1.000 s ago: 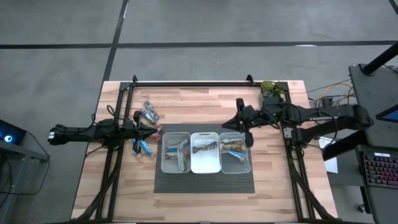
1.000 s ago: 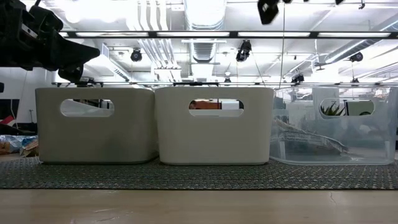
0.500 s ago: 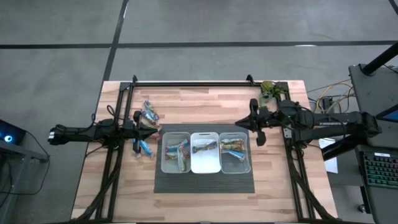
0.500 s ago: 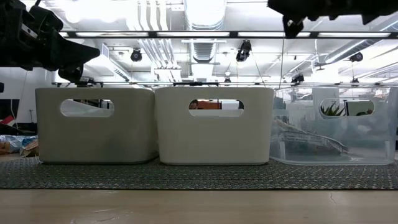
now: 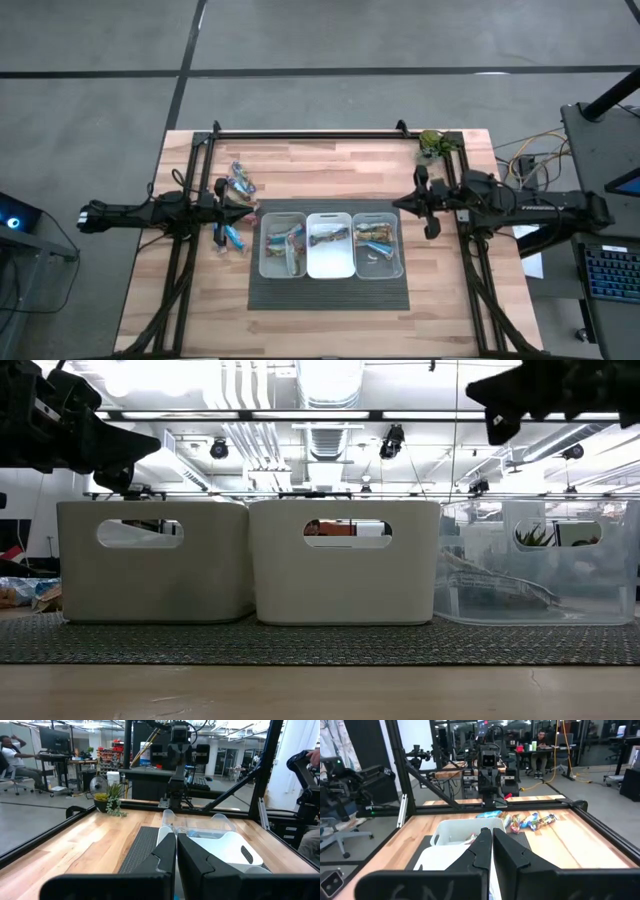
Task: Pick and place Granola Bars by type
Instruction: Put the top blue granola bar into the white bin
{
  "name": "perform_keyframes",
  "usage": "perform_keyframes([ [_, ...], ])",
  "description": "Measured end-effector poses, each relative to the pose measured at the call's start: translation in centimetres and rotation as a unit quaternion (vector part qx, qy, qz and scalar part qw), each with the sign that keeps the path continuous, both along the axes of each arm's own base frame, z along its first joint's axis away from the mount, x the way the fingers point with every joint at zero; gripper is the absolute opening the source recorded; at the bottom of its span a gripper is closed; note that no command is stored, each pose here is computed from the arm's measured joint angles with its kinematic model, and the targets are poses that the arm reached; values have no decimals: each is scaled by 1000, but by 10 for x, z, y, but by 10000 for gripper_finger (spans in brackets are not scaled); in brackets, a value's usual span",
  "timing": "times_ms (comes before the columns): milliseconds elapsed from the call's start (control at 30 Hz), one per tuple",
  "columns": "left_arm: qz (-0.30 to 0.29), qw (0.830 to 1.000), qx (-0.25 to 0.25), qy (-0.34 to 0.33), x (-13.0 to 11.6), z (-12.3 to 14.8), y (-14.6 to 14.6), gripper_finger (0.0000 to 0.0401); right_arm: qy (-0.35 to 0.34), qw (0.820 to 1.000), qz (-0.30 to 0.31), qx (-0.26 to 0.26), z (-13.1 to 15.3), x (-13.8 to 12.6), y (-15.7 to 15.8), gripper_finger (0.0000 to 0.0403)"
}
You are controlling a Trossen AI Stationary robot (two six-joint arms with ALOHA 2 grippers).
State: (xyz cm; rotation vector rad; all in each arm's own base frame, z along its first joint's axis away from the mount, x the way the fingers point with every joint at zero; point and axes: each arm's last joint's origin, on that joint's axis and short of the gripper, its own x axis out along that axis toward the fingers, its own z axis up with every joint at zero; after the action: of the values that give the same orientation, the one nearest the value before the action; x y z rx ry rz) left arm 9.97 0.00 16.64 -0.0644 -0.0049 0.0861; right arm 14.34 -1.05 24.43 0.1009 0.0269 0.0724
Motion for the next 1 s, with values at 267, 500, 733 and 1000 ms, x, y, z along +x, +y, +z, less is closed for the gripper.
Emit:
perform_keyframes([
  [267,0,1000,0,0,0,0,0,0,-17,1000,0,-4,-17,-14,2,9],
  [500,0,1000,0,0,0,0,0,0,-32,999,0,-14,-32,-23,3,9],
  [733,0,1000,0,0,0,0,0,0,-31,999,0,-14,-53,-30,3,9],
  [1000,0,1000,0,0,0,0,0,0,-27,1000,0,-16,-71,-34,4,9],
])
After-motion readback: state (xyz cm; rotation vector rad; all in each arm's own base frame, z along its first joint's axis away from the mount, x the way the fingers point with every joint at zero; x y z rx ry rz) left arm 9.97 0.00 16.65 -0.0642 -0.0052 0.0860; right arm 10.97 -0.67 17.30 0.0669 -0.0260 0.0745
